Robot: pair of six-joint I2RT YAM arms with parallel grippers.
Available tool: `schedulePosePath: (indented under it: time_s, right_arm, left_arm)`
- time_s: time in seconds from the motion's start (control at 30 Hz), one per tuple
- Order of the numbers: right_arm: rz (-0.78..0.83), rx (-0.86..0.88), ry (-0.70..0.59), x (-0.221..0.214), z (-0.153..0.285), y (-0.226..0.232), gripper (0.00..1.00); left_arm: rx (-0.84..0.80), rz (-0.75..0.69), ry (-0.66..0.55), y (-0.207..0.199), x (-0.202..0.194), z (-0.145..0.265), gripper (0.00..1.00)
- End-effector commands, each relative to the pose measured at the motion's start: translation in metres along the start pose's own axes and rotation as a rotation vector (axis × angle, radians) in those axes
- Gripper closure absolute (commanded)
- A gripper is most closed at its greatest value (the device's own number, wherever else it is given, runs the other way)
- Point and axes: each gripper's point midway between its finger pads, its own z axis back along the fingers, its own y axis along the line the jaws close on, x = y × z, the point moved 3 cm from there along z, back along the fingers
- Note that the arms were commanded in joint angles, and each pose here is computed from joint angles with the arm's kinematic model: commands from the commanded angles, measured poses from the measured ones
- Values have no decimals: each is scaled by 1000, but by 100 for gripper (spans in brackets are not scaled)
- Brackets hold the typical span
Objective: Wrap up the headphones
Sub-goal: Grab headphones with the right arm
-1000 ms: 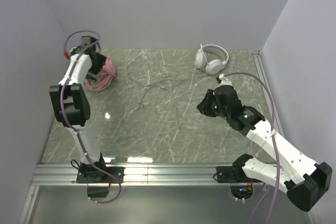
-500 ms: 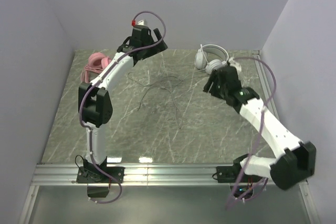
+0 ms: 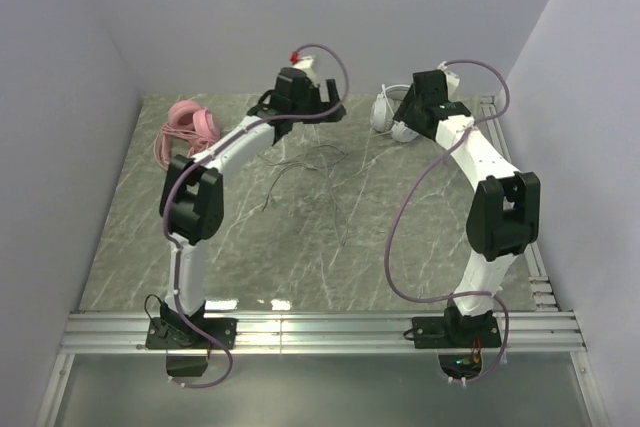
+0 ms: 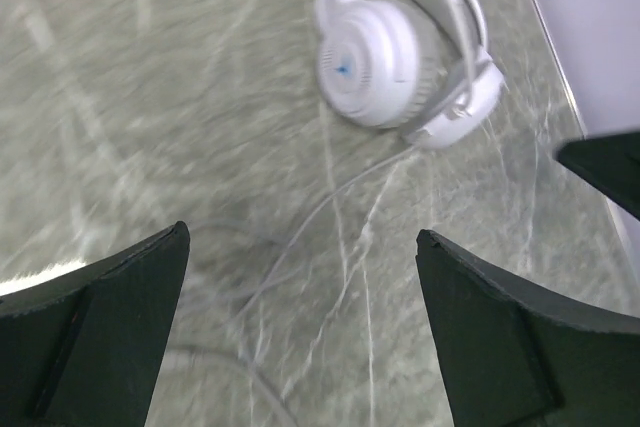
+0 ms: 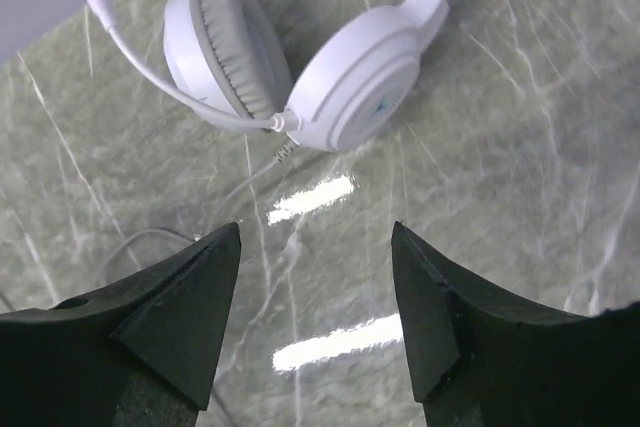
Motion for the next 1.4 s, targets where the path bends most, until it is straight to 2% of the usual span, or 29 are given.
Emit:
schedulePosePath:
  time_s: [0.0, 0.13, 0.2, 0.23, 0.43, 0.5, 0.73, 0.83, 0.87, 0.97, 1.03, 1.17, 1.37]
  right_arm:
    - [130, 97, -112, 30, 4, 24, 31]
    - [244, 193, -165, 40, -4, 41, 34]
    - [300, 222, -184, 51, -6, 52, 39]
    - [314, 197, -158, 46, -21, 50, 39]
    - [402, 238, -120, 46, -55, 70, 44]
    - [417, 260, -122, 47, -59, 75, 44]
    - [470, 260, -108, 41, -76, 74, 44]
    - [466, 238, -98, 38, -83, 72, 56]
    - [462, 232, -95, 37, -84, 71, 65]
    - [456, 243, -75, 29, -83, 68, 79]
    - [450, 269, -100, 33, -72, 71, 83]
    - [443, 301, -92, 26, -59, 68, 96]
    - [451, 349, -70, 3, -22, 62, 99]
  left_arm:
    - [-139, -253, -59, -40, -5, -25, 1]
    - [-162, -335, -52, -49, -13, -44, 1]
    - [-154, -344, -36, -46, -16, -49, 1]
    - [-156, -345, -34, -46, -17, -49, 1]
    - [-226, -325, -33, -52, -24, -56, 1]
    - [-214, -325, -3, -46, -33, -65, 1]
    - [-303, -272, -30, -51, -28, -64, 1]
    - [-326, -237, -21, -48, -28, -64, 1]
    - [-326, -234, -20, -48, -27, -64, 1]
    - [-325, -235, -21, -48, -26, -61, 1]
    - [-326, -233, -17, -47, -27, -59, 1]
    - [-335, -213, -18, -50, -20, -52, 1]
    - [-306, -156, 2, -41, -5, -39, 2]
